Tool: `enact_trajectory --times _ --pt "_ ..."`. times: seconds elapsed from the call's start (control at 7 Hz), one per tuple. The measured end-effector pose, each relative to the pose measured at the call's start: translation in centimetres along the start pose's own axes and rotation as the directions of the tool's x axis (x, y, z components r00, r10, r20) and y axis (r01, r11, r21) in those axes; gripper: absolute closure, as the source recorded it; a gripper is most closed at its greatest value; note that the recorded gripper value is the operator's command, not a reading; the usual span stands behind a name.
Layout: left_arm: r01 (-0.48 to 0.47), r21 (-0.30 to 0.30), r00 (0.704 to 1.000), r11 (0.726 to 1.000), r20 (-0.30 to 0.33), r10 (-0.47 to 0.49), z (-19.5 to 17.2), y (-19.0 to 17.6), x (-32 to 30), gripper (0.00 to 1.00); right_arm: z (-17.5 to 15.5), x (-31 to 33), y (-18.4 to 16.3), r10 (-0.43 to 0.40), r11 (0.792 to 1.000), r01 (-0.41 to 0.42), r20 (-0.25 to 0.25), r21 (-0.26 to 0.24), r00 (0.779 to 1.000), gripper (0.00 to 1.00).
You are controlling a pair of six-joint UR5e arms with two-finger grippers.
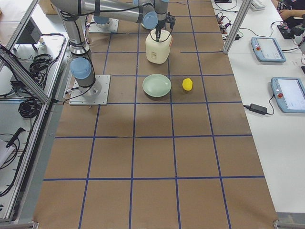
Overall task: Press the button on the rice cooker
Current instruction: 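Press down on the green lid button with the right gripper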
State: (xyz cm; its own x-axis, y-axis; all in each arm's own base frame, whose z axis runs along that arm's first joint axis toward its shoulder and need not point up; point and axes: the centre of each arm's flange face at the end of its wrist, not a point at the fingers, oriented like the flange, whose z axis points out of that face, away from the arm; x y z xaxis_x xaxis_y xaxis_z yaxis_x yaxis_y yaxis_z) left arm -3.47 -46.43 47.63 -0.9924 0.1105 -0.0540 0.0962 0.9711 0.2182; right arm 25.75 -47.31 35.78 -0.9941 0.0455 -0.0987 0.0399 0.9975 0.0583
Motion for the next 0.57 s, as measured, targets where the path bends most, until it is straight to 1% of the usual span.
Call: enact_trajectory --times 0.57 --pt "0.000 0.001 1.000 1.000 0.000 0.000 -0.03 0.03 0.01 0.00 -0.13 0.07 -0.01 -0.001 1.000 0.001 -0.009 0.003 1.000 0.86"
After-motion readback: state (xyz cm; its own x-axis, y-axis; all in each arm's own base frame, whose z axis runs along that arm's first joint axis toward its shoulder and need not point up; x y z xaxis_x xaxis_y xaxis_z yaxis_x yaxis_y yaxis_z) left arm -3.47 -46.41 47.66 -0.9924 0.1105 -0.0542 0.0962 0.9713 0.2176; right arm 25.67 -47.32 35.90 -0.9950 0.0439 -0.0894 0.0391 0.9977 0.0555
